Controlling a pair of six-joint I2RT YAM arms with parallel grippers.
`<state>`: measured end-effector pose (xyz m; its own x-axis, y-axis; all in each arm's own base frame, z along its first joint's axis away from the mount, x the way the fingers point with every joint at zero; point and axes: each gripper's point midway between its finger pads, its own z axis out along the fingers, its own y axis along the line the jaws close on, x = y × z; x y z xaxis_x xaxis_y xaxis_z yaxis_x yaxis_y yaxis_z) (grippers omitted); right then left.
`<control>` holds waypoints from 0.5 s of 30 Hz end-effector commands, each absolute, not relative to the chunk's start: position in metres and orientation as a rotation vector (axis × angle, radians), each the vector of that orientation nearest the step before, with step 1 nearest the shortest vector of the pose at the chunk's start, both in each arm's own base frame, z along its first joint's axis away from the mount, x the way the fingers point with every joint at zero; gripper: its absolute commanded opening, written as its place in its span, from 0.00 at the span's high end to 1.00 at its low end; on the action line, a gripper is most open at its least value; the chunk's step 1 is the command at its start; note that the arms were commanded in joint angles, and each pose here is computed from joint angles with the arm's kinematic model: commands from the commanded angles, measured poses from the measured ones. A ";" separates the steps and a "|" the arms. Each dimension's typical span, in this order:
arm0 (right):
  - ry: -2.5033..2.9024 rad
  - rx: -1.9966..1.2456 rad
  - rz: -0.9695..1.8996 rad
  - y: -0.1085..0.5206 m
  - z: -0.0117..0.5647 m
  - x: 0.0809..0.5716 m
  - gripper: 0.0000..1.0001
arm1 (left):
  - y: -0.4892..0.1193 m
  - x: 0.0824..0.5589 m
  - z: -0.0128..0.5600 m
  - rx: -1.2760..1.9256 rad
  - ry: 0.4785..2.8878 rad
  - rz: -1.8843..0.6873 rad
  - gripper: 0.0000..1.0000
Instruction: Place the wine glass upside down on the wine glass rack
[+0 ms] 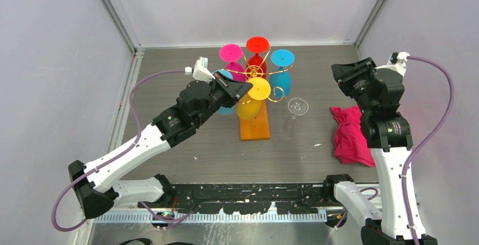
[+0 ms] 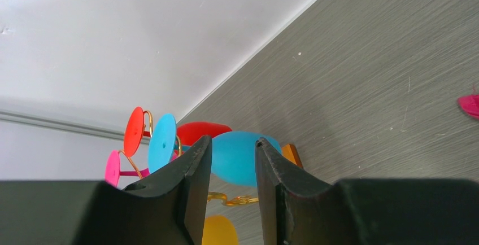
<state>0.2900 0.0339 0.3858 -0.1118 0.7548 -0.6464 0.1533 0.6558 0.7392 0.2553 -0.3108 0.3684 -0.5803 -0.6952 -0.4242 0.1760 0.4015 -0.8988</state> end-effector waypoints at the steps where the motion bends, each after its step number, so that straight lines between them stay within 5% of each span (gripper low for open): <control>1: 1.584 0.727 0.604 0.033 0.406 0.289 0.60 | -0.297 0.258 0.407 -0.498 1.679 -1.332 0.99; 15: 1.590 0.721 0.607 0.036 0.405 0.294 0.60 | -0.277 0.256 0.411 -0.551 1.645 -1.281 0.99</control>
<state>0.2948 0.0369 0.3811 -0.1300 0.7531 -0.6449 0.1602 0.6578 0.7359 0.2584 -0.2894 0.3858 -0.5020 -0.7554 -0.4210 0.1717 0.3901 -0.9046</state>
